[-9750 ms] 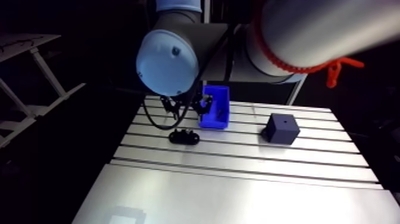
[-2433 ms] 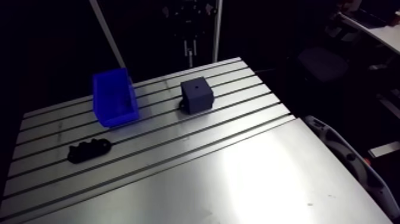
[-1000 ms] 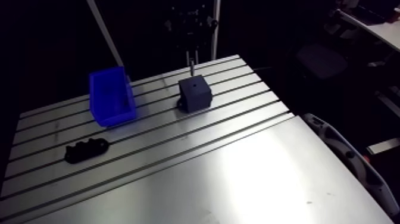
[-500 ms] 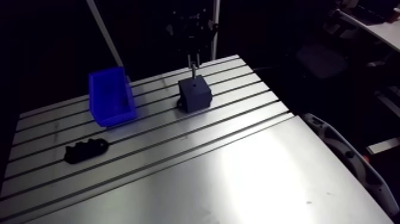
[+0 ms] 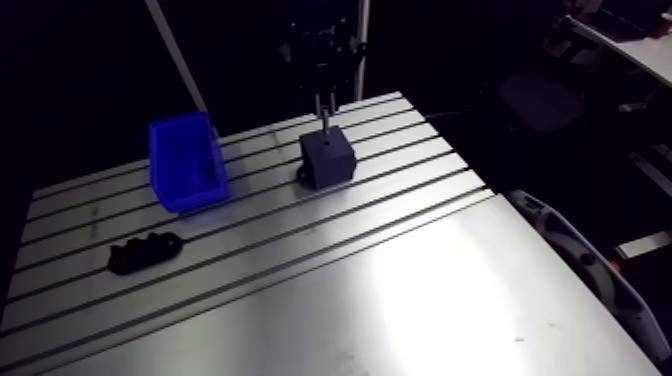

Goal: Pick up the M10 bolt and insert it into the hole until fully seated.

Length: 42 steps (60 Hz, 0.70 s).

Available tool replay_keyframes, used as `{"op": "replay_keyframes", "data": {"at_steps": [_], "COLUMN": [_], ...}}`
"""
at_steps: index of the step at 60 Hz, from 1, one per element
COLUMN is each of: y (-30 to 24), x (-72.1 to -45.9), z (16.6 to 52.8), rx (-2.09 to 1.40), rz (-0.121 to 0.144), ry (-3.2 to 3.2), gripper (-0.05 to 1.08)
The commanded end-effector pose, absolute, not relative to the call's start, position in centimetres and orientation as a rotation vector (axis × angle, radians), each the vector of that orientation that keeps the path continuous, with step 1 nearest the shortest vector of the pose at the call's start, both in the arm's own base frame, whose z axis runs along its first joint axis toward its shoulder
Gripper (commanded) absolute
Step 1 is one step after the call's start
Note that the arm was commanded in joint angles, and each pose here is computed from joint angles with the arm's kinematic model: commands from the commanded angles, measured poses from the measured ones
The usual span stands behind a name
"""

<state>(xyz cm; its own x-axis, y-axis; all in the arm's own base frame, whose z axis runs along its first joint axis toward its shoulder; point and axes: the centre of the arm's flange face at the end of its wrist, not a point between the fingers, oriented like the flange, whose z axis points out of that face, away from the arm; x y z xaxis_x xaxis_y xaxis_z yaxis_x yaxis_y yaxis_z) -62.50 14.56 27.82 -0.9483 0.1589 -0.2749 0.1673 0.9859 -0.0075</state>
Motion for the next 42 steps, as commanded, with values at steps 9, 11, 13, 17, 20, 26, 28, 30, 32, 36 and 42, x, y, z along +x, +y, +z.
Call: {"op": "replay_keyframes", "data": {"at_steps": [9, 11, 13, 17, 20, 26, 28, 30, 32, 36, 42], "y": [14.55, 14.56, 14.56, 14.56, 14.48, 14.46, 14.45, 14.45, 14.44, 14.51, 14.48], "x": [-62.47, -62.47, -62.45, -62.47, -62.49, -62.49, -62.46, -62.45, -62.42, -62.35, -62.32], "z": [27.45, 27.43, 27.51, 27.45, 27.43, 27.43, 27.37, 27.37, 27.31, 27.23, 27.17], "rx": [0.242, 0.240, 0.240, 0.240, 0.236, 0.236, 0.235, 0.235, 0.235, 0.237, 0.237], "rz": [-0.040, -0.039, -0.038, -0.039, -0.039, -0.041, -0.039, -0.039, -0.040, -0.041, -0.044], "ry": [2.862, 2.862, 2.863, 2.862, 2.862, 2.863, 2.861, 2.861, 2.859, 2.858, 2.857], "gripper": [1.08, 1.08, 1.08, 1.08, 1.08, 1.08, 1.08, 1.08, 1.08, 1.08, 1.08]}}
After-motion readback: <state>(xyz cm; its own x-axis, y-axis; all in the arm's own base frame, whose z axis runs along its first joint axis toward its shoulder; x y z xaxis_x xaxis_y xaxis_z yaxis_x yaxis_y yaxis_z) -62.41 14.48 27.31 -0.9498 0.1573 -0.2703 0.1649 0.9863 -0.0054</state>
